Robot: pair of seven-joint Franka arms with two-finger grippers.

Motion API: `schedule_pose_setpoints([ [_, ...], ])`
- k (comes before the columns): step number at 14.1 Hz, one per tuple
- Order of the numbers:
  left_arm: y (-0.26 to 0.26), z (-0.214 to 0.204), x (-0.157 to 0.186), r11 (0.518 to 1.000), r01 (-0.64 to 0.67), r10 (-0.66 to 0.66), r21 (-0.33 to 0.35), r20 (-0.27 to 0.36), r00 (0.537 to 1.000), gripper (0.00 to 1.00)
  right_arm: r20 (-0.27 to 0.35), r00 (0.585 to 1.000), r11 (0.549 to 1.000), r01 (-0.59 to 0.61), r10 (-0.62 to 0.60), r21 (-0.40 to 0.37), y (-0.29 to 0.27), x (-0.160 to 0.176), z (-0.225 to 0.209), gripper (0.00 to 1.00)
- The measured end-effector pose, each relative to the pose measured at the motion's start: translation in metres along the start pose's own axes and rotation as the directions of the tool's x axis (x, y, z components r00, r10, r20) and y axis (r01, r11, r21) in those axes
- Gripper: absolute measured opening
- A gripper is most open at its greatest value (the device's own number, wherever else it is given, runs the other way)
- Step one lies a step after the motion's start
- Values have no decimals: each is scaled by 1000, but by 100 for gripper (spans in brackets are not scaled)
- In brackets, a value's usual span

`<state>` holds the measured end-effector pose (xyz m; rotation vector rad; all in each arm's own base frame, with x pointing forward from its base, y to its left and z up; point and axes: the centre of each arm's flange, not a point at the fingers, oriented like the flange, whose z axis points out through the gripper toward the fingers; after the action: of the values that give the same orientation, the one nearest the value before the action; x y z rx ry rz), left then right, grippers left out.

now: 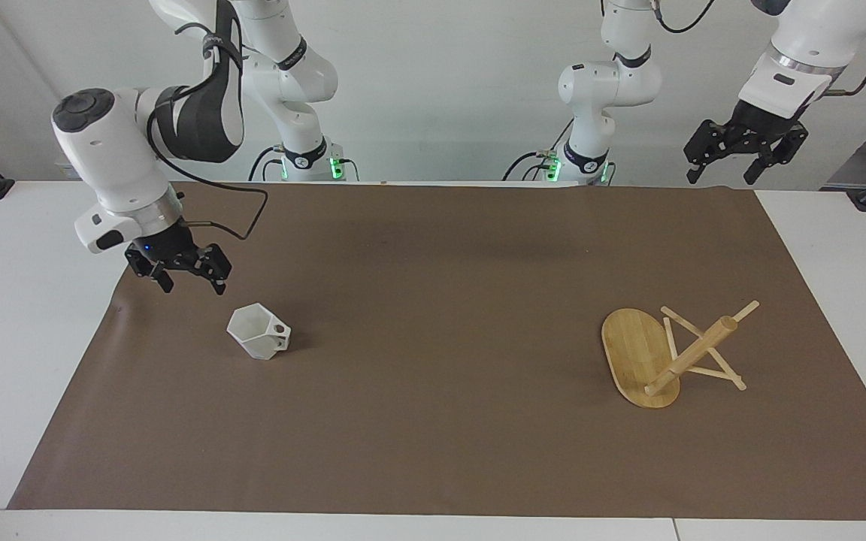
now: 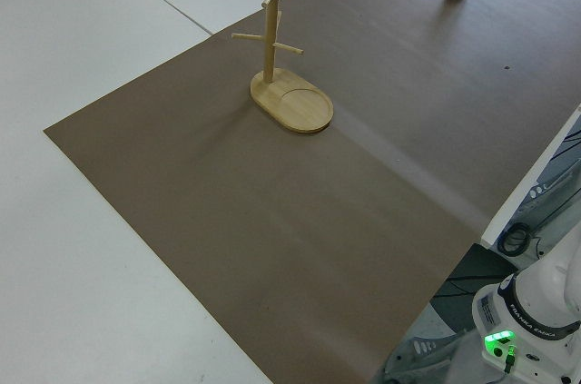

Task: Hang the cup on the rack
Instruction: 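Reach the right gripper to the white cup's handle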

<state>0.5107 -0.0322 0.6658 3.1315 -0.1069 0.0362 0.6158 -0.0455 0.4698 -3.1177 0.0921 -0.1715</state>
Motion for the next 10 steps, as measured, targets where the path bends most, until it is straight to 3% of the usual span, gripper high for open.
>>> schedule_pose_setpoints([
  [6,-2,0,0,1000,3,-3,0,0,1000,100,8,1000,1000,17,-17,0,-12,-3,62,100],
  [10,-5,0,0,1000,9,-9,0,1,1000,100,28,999,1000,16,-16,0,-11,-10,81,100],
])
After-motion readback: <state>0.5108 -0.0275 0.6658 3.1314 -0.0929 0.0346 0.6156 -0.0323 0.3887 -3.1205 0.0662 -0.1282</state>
